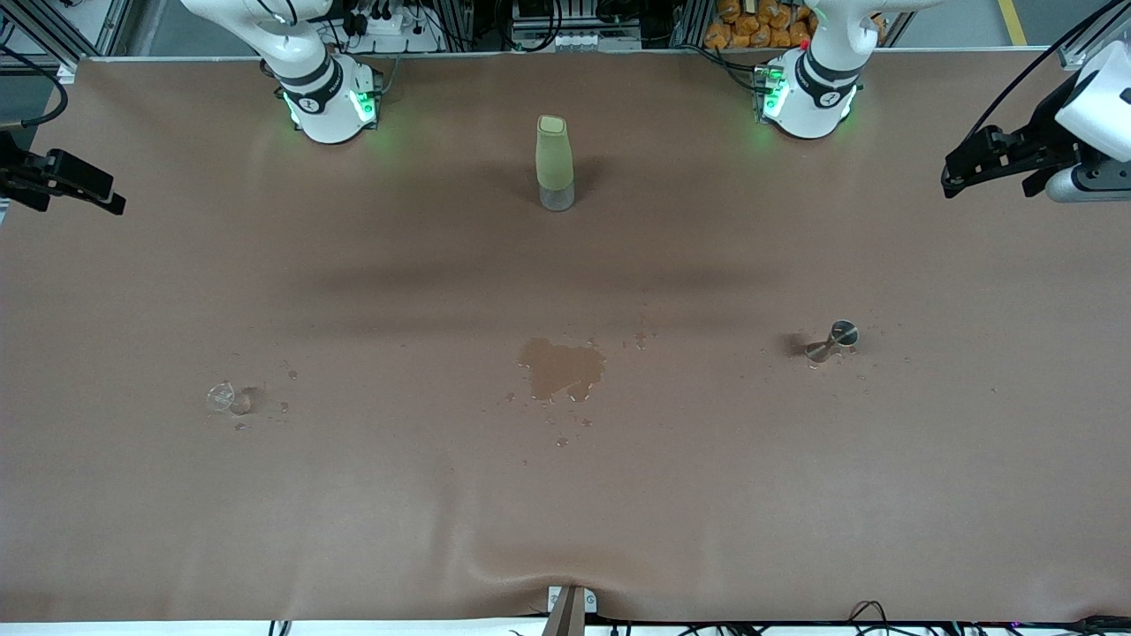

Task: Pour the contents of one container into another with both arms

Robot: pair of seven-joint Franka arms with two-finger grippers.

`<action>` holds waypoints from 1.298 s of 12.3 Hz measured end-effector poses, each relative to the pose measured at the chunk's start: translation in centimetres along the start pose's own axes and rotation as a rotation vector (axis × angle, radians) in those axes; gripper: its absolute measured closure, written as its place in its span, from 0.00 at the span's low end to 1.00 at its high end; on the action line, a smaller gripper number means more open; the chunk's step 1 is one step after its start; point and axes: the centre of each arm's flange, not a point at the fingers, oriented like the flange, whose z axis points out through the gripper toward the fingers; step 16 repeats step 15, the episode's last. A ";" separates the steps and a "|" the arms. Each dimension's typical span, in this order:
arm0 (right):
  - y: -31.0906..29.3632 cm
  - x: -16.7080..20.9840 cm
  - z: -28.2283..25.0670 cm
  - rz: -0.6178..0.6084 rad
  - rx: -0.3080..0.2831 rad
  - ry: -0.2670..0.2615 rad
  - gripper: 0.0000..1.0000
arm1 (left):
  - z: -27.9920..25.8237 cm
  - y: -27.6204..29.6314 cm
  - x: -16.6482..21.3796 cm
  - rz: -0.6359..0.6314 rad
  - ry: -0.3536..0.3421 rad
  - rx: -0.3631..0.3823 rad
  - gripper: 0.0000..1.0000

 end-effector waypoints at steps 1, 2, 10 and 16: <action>0.0 0.0 0.0 0.000 0.000 -0.001 0.00 | 0.3 -0.2 0.1 -0.004 0.004 0.027 0.00; 0.0 0.0 0.0 0.000 -0.001 -0.001 0.00 | 0.5 -0.2 0.2 -0.028 0.005 0.037 0.00; 0.0 0.0 0.0 0.000 -0.003 0.000 0.00 | 0.4 -0.1 0.3 -0.067 0.016 0.051 0.00; 0.0 0.0 0.0 0.000 -0.003 0.000 0.00 | 0.3 -0.1 0.3 -0.076 0.021 0.047 0.00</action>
